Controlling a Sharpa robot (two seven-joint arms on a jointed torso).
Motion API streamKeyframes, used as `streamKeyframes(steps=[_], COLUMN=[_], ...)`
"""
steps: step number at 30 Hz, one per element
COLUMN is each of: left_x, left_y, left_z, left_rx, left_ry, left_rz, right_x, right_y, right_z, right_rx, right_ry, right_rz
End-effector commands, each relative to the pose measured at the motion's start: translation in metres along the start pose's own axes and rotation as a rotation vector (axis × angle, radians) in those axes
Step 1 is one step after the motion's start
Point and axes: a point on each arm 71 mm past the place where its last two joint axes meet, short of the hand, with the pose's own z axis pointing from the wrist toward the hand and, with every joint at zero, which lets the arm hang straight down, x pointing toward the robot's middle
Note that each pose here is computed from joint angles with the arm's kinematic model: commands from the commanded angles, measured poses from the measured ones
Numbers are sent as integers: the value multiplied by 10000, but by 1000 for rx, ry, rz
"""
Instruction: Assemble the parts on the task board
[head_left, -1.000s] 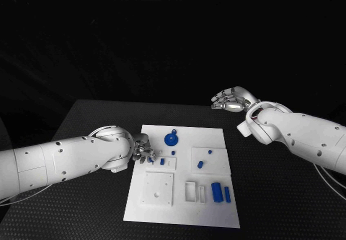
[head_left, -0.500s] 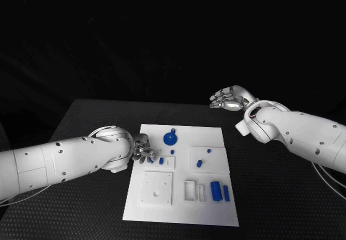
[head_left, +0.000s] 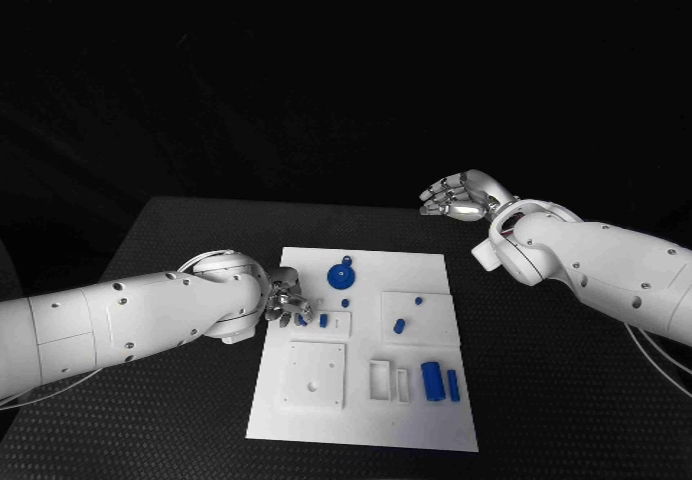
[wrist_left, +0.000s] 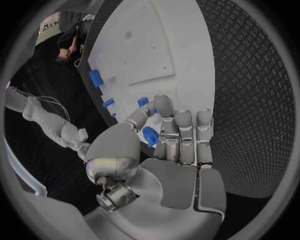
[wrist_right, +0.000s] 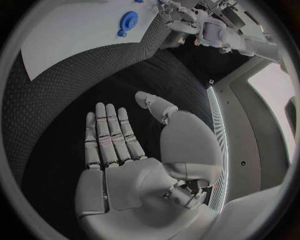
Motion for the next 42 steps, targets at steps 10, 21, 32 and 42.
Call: streamKeyframes(steps=[10,21,32,42], left_x=[32,36,54,62], left_y=[12,18,28,2], left_z=[4,-3,11,18], left_rx=[-8,-10,-16,-12], left_ry=[30,29,37,39], left_rz=[25,33,46,49], right_x=[25,25,24,34], right_y=[17,20,17,27], right_z=[3,1,0,0], right_rx=[-12,-14,-14,-16], right_ry=[19,19,18,21], right_rz=[7,7,7,8])
